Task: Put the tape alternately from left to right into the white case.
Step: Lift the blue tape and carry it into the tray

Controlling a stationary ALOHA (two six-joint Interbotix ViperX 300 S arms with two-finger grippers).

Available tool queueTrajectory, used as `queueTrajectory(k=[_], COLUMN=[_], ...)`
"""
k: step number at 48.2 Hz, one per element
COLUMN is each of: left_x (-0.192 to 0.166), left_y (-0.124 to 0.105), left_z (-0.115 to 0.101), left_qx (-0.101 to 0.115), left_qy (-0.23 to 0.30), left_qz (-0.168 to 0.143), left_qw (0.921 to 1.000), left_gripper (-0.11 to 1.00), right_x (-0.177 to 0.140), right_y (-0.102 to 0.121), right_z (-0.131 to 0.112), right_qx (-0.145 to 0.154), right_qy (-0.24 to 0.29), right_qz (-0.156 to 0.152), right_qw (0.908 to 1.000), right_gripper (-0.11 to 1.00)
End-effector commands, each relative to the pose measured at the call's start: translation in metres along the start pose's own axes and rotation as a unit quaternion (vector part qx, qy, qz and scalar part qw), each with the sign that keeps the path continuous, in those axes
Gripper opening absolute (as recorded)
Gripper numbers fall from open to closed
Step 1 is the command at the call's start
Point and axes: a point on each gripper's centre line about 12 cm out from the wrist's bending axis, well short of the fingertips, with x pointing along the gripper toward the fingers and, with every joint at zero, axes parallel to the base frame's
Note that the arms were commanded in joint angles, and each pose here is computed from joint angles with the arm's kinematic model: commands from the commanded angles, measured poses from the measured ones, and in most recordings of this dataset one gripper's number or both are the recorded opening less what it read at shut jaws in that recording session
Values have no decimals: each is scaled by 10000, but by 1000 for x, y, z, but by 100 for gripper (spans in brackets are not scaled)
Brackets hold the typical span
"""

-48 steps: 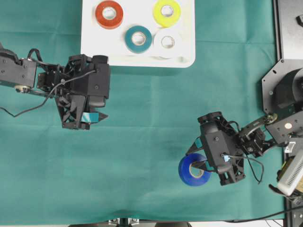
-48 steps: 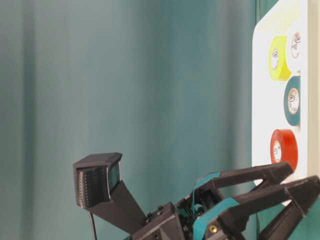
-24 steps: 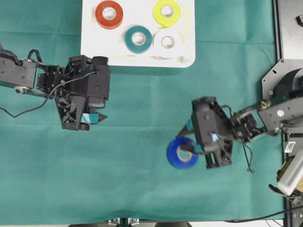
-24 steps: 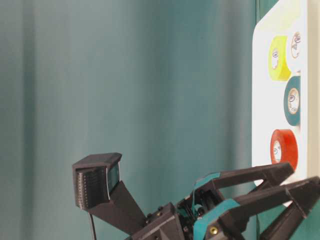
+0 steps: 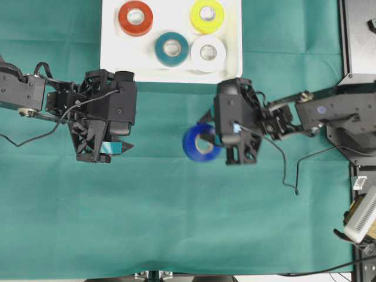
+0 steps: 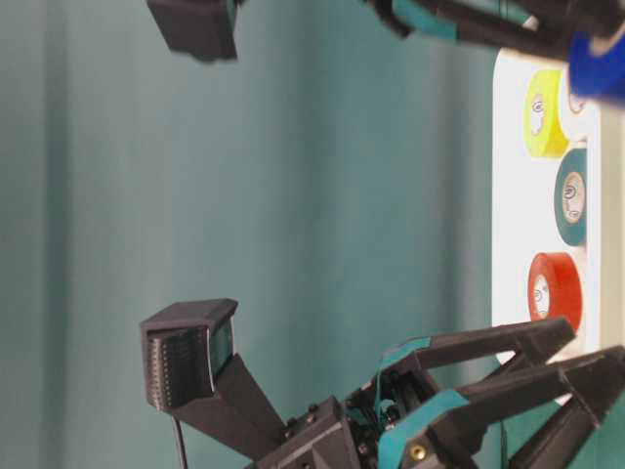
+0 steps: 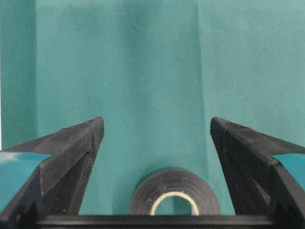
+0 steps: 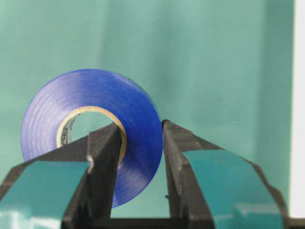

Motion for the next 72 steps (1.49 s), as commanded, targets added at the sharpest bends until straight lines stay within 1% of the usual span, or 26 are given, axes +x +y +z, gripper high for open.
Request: queueTrajectory(k=[1, 9, 26, 39, 46, 56, 63, 72], left_x=[-5, -5, -5, -3, -2, -2, -2, -2], left_y=[-1, -1, -1, -1, -2, -1, -2, -2], left_z=[7, 7, 7, 7, 6, 6, 6, 6], left_qx=[20, 20, 12, 20, 25, 12, 18, 33], left_qy=[-153, -153, -153, -122, -107, -107, -107, -107], left_qz=[-13, -13, -16, -13, -17, -14, -19, -17], left_qw=[9999, 9999, 9999, 9999, 9999, 9999, 9999, 9999], left_gripper=[78, 78, 78, 78, 78, 78, 78, 78], right_x=[-1, 5, 14, 19, 22, 29, 36, 40], right_y=[-11, -40, -94, -138, -163, -196, -219, -237], right_z=[17, 26, 39, 46, 52, 55, 56, 56], right_qx=[-31, -137, -26, -190, -146, -82, 33, 154], right_qy=[-215, -256, -290, -258, -271, -262, -286, -365], right_qz=[-127, -482, -1054, -1522, -1744, -1957, -2060, -2092], right_qw=[9997, 9984, 9940, 9878, 9842, 9803, 9781, 9771], right_gripper=[26, 26, 26, 26, 26, 26, 26, 26])
